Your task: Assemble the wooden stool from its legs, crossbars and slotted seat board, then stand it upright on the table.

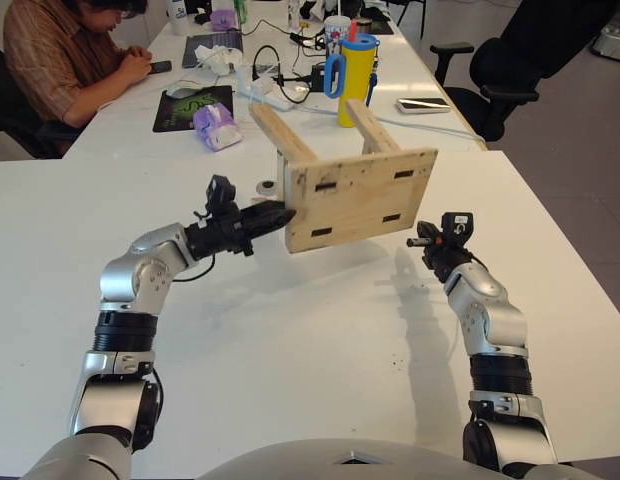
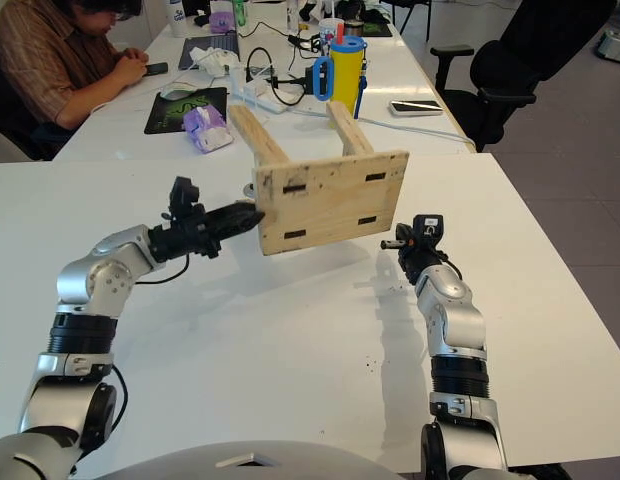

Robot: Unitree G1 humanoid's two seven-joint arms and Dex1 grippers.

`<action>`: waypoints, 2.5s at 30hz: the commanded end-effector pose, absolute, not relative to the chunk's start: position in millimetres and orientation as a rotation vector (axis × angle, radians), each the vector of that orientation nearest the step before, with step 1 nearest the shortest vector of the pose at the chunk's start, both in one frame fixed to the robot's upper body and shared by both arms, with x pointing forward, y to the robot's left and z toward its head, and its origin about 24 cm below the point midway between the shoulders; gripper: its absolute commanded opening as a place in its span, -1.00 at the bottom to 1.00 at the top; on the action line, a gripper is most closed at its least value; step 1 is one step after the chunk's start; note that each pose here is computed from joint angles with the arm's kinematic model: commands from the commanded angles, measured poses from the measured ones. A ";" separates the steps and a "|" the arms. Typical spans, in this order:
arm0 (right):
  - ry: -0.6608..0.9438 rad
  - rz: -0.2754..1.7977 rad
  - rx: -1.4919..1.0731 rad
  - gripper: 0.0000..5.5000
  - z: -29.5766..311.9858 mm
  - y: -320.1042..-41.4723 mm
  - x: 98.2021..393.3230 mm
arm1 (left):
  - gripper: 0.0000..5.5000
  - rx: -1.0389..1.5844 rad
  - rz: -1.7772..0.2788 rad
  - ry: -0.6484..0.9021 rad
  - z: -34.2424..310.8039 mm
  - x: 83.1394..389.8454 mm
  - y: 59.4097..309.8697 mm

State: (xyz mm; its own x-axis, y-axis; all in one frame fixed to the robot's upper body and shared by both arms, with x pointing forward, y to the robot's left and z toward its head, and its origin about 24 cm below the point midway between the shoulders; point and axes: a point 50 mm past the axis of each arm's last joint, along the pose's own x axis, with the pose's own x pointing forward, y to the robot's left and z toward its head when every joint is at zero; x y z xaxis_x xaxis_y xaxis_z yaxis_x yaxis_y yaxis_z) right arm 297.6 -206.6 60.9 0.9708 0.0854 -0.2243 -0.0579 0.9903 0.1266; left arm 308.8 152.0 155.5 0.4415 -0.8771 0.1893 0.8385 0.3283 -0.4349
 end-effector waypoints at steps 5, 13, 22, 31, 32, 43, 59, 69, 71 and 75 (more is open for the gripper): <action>0.256 0.011 0.165 -1.00 50.5 -204.6 291.4 | -0.52 -1.129 -0.774 -0.253 285.1 341.5 169.2; 0.247 0.018 0.176 -1.00 53.6 -201.3 294.9 | -0.86 -1.262 -0.164 -0.090 230.7 355.3 216.2; 0.454 0.629 0.609 -1.00 75.9 -65.8 269.6 | -0.98 -0.976 0.215 0.191 79.6 314.9 276.9; 0.370 0.406 0.282 -1.00 72.7 -128.6 274.5 | -0.98 -0.600 -0.020 -0.175 172.5 298.7 259.0; 0.375 0.408 0.282 -1.00 70.9 -128.1 272.2 | -0.98 -0.535 -0.019 -0.212 181.5 296.5 260.4; 0.341 0.485 0.185 -1.00 63.9 -108.2 238.4 | -0.98 0.254 0.256 -0.099 145.9 216.6 321.5; 0.297 0.576 0.051 -1.00 59.2 -77.1 251.7 | -0.98 0.391 -0.208 0.211 32.5 202.8 248.3; 0.240 0.658 -0.016 -1.00 57.8 -73.8 268.3 | -0.98 0.313 -0.246 0.114 45.2 244.0 198.1; 0.239 0.674 -0.004 -1.00 58.9 -71.0 267.8 | -0.98 0.304 -0.260 0.110 42.7 247.1 188.9; 0.241 0.660 -0.008 -1.00 59.1 -74.5 271.8 | -0.98 0.299 -0.260 0.109 41.6 252.1 182.4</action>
State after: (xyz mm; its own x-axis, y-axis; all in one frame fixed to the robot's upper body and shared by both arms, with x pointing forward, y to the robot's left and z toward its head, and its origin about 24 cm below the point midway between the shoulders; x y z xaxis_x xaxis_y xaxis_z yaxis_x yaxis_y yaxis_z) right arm 274.0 -98.1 52.7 0.8315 0.4912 -0.2594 -0.5053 0.8628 0.0141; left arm 240.1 214.3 31.3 0.9725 -0.1030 -0.2091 0.1649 0.9379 0.3053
